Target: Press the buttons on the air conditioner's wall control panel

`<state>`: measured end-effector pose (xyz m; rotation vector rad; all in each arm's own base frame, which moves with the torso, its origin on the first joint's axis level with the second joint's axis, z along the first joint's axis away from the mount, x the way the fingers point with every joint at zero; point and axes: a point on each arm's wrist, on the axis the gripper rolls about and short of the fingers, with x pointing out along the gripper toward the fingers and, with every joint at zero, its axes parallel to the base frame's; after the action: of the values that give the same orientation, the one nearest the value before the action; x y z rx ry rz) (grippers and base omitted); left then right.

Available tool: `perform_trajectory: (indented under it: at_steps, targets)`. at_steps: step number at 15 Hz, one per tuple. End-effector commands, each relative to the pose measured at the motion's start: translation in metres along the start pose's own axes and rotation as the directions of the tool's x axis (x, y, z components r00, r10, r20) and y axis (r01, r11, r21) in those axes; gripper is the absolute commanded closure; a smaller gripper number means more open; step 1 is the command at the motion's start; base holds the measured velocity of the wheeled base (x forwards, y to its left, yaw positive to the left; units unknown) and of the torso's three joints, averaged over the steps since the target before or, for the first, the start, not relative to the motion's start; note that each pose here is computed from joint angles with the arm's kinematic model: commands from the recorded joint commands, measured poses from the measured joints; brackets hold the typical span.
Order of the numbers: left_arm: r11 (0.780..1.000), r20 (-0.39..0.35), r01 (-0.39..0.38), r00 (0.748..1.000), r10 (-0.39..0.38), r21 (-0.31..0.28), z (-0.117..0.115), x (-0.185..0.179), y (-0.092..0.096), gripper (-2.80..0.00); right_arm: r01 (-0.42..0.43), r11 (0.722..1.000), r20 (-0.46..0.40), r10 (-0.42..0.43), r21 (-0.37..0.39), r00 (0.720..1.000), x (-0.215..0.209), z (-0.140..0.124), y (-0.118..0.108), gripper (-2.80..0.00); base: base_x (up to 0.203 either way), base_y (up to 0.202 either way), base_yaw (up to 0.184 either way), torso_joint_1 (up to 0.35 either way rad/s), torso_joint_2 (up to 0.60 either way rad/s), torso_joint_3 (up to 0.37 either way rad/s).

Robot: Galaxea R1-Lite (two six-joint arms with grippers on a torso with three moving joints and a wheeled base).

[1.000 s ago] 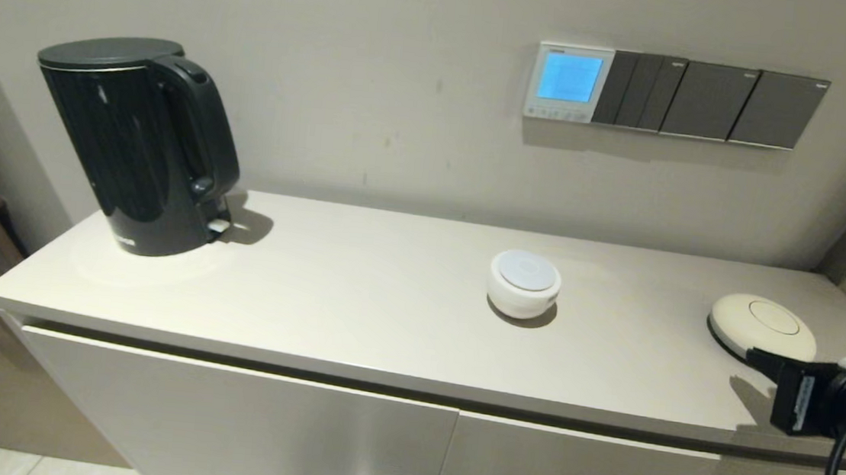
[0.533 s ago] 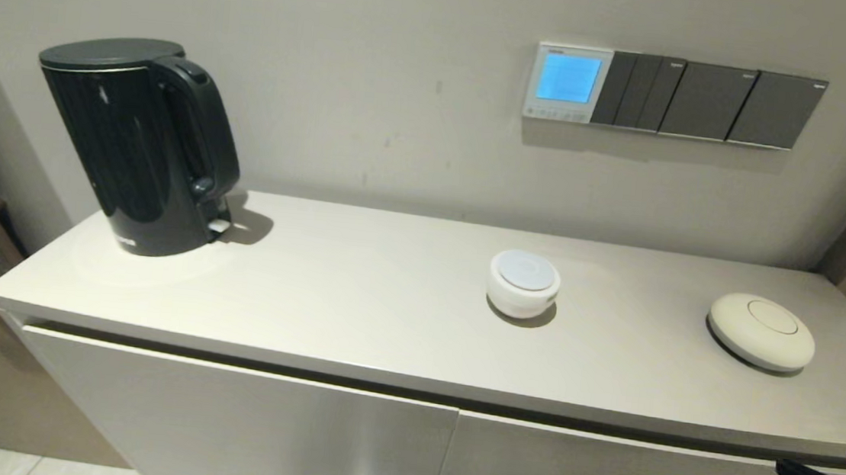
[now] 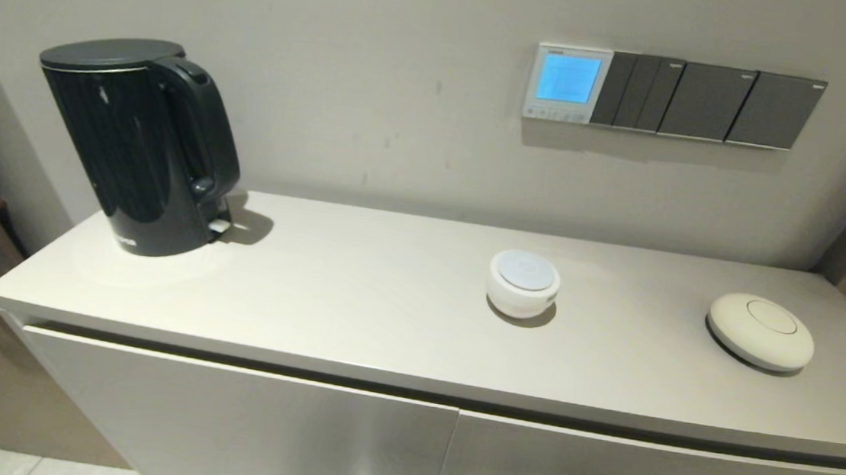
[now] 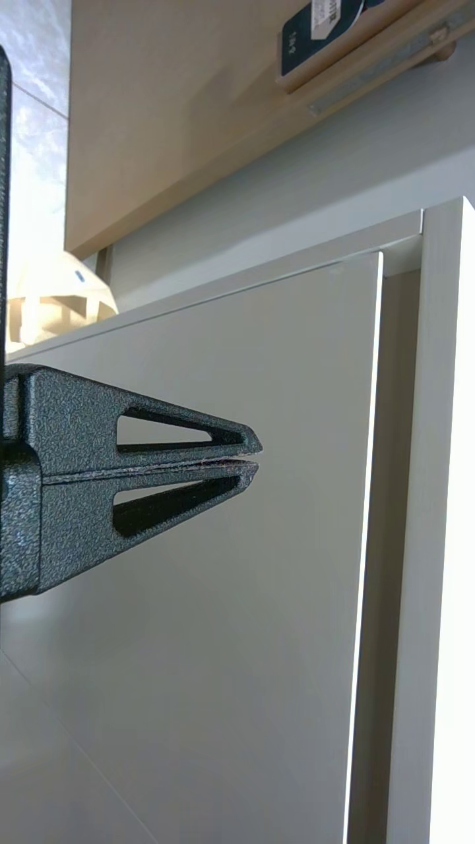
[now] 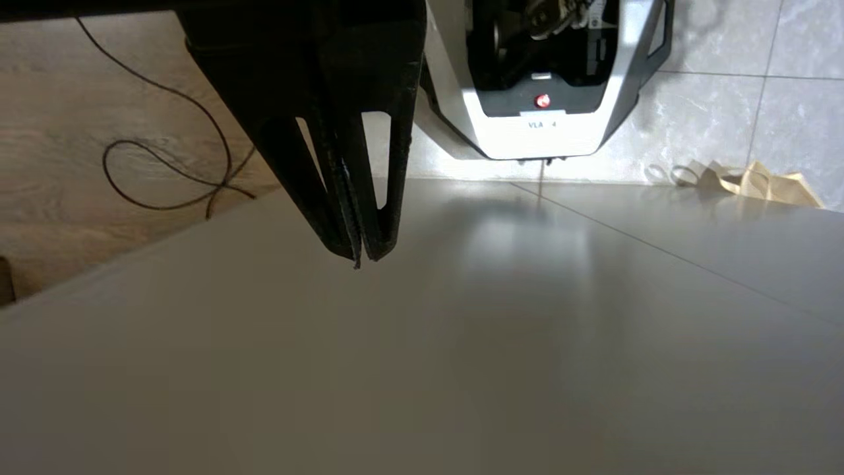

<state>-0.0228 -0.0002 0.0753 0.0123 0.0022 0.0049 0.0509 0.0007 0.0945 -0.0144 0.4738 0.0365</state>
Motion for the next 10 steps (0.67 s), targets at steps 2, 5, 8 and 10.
perform_trajectory:
  at_steps: [2, 5, 8, 10]
  targets:
    - [1.0, 0.001, 0.0, 1.0, 0.0, 0.0, 0.0, 0.0, 0.0, 0.0, 0.009, 1.0, 0.021, -0.009, -0.008, 1.0, -0.013, -0.014, 0.0, 0.0, 0.0, 0.0, 0.0, 0.0, 0.0, 0.0]
    - [1.0, 0.001, -0.002, 1.0, 0.002, 0.0, 0.0, 0.0, 0.0, 0.0, 0.01, 1.0, 0.043, -0.009, -0.015, 0.999, -0.022, -0.023, 0.001, 0.0, 0.0, 0.0, 0.0, 0.0, 0.0, 0.0]
    - [1.0, 0.001, -0.001, 1.0, 0.001, 0.0, 0.0, 0.0, 0.0, 0.0, 0.017, 1.0, 0.099, -0.016, -0.017, 0.995, -0.029, -0.028, 0.001, 0.0, 0.0, 0.0, 0.0, 0.0, 0.0, 0.0]
    - [1.0, 0.001, 0.0, 1.0, 0.0, 0.0, 0.0, 0.0, 0.0, 0.0, 0.025, 1.0, 0.124, -0.023, -0.019, 0.992, -0.032, -0.031, 0.002, 0.0, 0.0, 0.0, 0.0, 0.0, 0.0, 0.0]
